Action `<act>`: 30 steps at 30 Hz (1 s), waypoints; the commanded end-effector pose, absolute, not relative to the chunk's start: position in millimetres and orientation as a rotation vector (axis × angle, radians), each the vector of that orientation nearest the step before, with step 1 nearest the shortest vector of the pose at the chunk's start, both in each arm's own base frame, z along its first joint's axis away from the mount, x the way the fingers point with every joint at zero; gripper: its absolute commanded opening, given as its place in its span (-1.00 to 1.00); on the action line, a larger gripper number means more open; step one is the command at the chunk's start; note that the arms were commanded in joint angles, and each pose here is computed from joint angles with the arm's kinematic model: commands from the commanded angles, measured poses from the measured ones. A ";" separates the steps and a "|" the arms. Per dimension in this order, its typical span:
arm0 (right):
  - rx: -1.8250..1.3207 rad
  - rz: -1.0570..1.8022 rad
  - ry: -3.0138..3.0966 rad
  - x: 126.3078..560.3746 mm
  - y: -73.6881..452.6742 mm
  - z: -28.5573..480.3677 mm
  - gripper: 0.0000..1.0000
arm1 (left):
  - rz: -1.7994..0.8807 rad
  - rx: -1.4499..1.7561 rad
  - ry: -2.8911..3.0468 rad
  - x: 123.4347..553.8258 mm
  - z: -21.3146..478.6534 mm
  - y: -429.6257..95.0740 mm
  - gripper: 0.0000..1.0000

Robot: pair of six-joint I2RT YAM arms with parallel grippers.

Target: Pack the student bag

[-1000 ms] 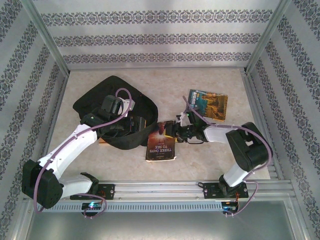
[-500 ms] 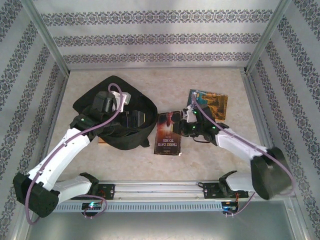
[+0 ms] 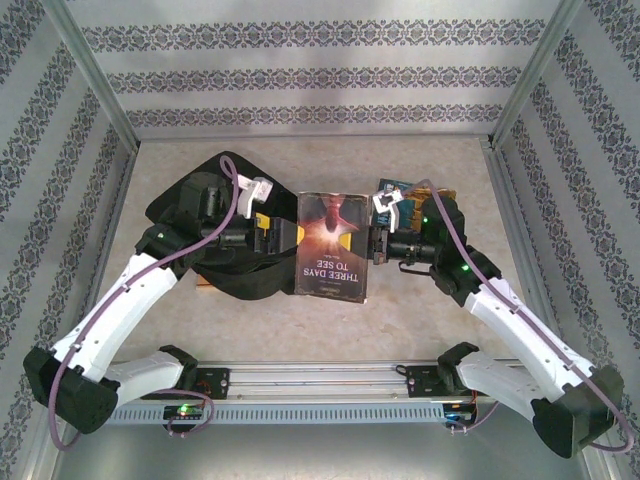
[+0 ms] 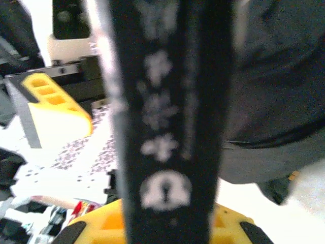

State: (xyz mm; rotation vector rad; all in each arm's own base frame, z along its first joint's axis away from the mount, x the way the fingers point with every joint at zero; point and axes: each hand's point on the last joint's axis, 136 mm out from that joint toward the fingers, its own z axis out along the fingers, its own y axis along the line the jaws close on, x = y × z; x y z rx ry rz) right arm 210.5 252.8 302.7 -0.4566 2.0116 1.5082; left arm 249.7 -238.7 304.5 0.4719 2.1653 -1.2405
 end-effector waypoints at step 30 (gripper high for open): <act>-0.630 1.663 1.747 195.0 261.6 375.5 -1.00 | -1.923 0.757 1.668 197.1 380.3 -271.6 -0.93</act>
